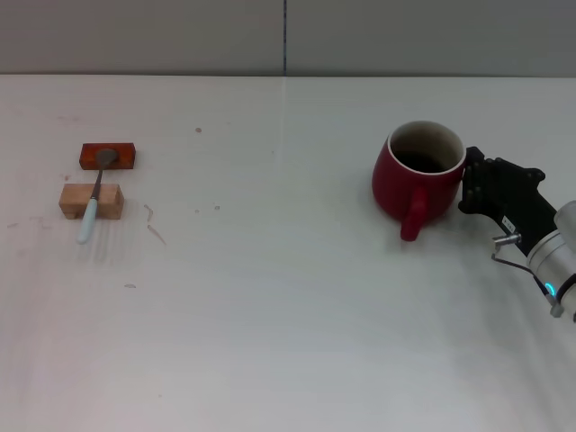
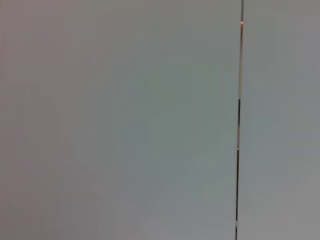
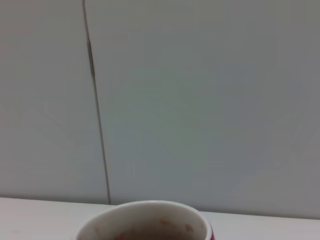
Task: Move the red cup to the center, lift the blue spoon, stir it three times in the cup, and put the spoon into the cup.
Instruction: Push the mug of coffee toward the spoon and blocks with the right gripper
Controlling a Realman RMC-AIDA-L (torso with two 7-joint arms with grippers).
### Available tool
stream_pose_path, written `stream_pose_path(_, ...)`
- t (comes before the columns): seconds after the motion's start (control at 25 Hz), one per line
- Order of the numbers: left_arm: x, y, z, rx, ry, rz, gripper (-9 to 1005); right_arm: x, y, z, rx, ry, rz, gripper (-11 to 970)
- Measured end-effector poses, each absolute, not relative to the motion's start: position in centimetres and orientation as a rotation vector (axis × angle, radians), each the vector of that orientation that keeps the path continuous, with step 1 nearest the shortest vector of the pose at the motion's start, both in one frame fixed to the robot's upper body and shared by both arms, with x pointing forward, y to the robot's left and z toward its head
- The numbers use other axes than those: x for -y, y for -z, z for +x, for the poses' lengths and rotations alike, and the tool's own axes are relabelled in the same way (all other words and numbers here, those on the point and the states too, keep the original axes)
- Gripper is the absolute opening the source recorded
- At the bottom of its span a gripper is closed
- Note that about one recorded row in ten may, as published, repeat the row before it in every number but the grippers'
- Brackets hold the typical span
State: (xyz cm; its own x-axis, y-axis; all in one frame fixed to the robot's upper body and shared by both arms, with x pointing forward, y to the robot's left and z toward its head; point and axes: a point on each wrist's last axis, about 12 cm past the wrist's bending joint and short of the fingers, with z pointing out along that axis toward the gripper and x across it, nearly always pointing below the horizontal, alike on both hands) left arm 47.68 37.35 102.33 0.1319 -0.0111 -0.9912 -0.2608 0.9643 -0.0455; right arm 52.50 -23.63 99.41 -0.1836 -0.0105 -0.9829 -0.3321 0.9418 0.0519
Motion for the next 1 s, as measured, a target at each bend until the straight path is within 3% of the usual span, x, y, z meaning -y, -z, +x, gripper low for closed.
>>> stream_pose_path(1.0,-37.4,-102.3,47.7,-1.433,-0.184,-0.227,829,17.7,-100.7,53.7,-1.723,-0.470,-0.394,92)
